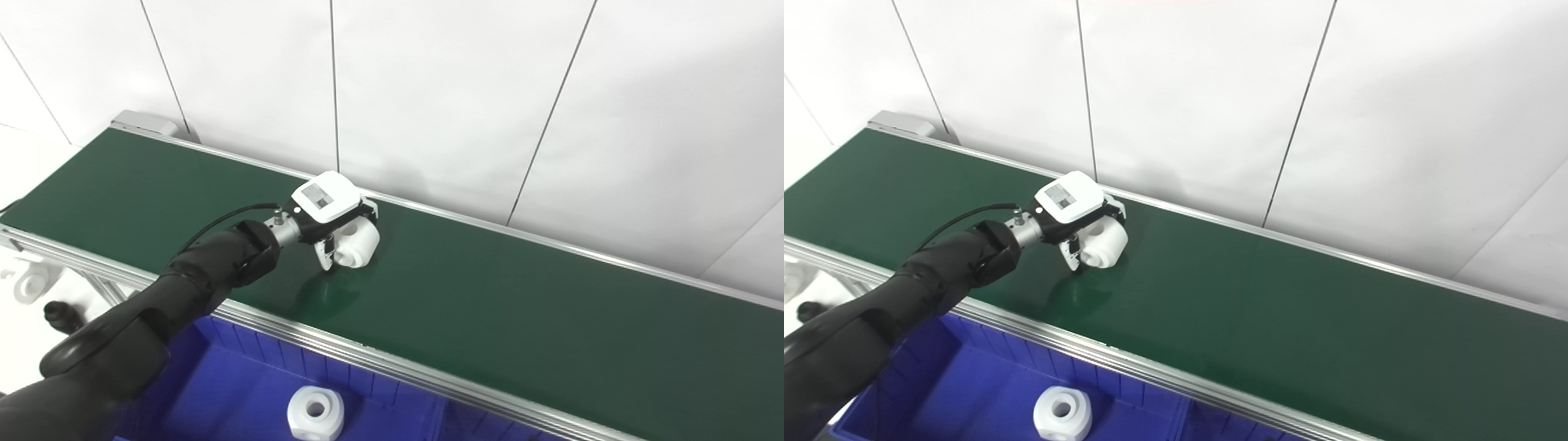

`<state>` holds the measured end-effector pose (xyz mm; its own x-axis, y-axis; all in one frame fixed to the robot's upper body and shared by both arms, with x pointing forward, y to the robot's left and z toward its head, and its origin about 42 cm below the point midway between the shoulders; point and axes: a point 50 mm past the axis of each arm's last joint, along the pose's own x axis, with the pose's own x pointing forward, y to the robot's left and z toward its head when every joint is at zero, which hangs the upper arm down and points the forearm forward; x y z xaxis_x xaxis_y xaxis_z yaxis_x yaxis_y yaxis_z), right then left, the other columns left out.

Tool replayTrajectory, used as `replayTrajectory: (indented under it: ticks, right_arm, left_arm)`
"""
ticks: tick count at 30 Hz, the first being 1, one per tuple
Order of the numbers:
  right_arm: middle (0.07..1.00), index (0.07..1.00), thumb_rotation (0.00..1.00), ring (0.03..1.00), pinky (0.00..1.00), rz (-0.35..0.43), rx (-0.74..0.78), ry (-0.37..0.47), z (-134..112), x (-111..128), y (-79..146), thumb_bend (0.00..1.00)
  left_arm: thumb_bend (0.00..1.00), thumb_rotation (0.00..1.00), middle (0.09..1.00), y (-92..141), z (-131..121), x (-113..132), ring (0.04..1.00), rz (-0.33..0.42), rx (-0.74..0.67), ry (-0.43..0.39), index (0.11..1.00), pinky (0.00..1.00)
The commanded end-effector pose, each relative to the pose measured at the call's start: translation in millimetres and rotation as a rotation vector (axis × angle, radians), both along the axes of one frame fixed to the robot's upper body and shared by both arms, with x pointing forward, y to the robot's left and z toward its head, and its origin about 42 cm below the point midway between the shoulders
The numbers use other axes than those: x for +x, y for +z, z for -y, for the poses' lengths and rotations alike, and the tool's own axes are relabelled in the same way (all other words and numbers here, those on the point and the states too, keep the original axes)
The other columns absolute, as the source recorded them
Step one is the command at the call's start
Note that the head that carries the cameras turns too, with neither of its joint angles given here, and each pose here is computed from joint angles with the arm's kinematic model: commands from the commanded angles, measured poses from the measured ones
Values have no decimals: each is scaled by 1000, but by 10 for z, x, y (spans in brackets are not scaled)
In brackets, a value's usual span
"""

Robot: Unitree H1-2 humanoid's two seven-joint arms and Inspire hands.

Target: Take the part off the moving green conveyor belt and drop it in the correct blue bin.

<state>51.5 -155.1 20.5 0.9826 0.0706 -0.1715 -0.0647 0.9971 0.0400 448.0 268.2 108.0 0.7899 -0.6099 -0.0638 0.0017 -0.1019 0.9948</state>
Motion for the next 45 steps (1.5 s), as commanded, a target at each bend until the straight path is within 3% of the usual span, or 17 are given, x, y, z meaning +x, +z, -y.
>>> replayTrajectory:
  ticks: [1,8,14,21,27,33,39,41,45]
  right_arm:
    - [1000,1000,898,972,1000,60,28,3,-41,19,86,876]
    - [1000,1000,913,964,1000,69,20,13,-61,44,92,856]
    - [1000,1000,923,957,1000,86,15,17,-62,57,131,855]
    - [1000,1000,956,967,1000,131,40,22,-11,77,281,826]
    - [1000,1000,1000,984,1000,153,50,29,27,83,442,806]
    - [1000,1000,1000,1000,1000,153,57,25,113,49,476,757]
    - [1000,1000,1000,1000,1000,140,77,26,114,11,473,684]
    - [1000,1000,1000,1000,1000,137,80,29,106,-8,466,663]
    - [1000,1000,1000,1000,1000,127,77,35,77,-63,466,635]
  left_arm:
    - [503,0,512,175,141,95,433,34,-28,-53,473,428]
    - [503,0,505,457,166,109,428,80,-31,-121,493,413]
    - [503,0,484,935,175,-80,426,156,-76,-202,513,415]
    - [505,0,491,1643,96,-620,446,214,-118,-273,486,414]
    - [503,0,473,1875,-107,-1134,421,184,-115,-234,521,372]
    - [503,0,489,1724,-267,-1658,413,80,-110,-166,513,359]
    - [503,0,491,1389,-502,-2268,415,-72,-114,-22,506,361]
    - [499,0,493,1246,-609,-2409,386,-128,-109,30,526,309]
    - [502,0,489,940,-849,-2603,414,-199,-90,122,515,361]
